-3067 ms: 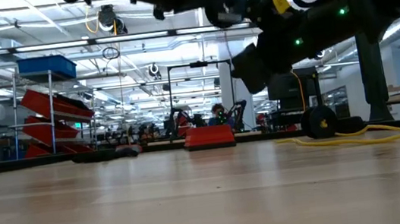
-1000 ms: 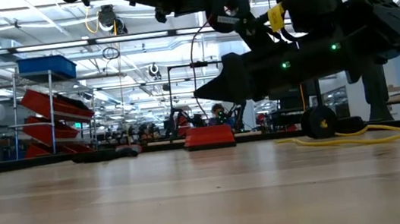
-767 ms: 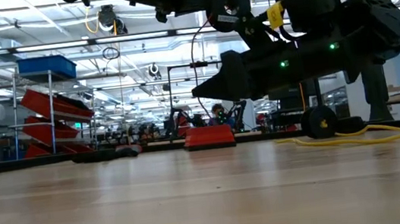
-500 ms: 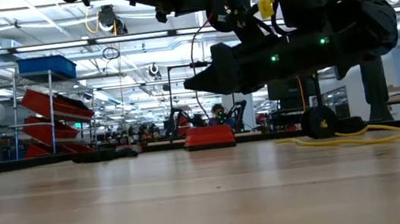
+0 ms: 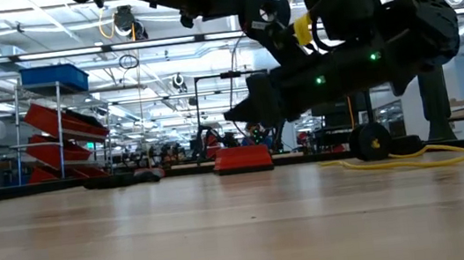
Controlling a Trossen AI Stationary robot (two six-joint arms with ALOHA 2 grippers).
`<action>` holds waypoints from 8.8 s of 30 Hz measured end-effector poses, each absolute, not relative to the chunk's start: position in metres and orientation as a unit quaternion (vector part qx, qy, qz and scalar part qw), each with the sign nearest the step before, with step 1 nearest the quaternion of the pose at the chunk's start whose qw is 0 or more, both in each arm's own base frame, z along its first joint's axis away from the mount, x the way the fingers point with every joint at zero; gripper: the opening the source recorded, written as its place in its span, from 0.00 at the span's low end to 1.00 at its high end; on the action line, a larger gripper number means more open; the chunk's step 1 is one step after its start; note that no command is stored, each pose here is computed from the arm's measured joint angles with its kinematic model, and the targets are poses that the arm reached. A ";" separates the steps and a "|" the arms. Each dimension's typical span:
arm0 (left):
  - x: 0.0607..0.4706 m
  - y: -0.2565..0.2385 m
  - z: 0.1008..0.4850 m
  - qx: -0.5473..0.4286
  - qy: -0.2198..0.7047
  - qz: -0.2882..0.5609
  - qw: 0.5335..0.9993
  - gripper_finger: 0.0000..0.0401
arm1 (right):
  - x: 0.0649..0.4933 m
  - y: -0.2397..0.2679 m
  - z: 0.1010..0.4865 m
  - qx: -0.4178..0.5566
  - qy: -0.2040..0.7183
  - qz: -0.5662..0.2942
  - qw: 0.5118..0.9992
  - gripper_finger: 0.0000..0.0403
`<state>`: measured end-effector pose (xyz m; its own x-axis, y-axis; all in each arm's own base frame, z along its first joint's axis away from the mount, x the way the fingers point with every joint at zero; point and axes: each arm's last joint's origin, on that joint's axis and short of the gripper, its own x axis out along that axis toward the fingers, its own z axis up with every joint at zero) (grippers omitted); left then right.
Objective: Coil cords
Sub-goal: Coil the red wire onto the spool
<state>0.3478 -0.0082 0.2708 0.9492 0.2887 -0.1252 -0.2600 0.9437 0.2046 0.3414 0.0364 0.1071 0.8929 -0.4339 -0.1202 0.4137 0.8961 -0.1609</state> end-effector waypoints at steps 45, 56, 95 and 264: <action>0.338 -0.007 0.237 0.202 0.263 0.150 0.932 0.02 | 0.288 0.047 0.161 -0.010 0.025 -0.287 0.957 0.00; 0.354 -0.007 0.226 0.213 0.227 0.192 0.931 0.02 | 0.303 0.054 0.173 -0.014 0.033 -0.281 0.959 0.00; 0.368 0.005 0.235 0.141 0.108 0.253 0.951 0.02 | 0.301 0.058 0.169 -0.001 0.043 -0.312 0.949 0.07; 0.354 0.003 0.226 0.195 0.228 0.213 0.930 0.02 | 0.318 0.052 0.148 0.050 -0.001 -0.229 0.972 0.00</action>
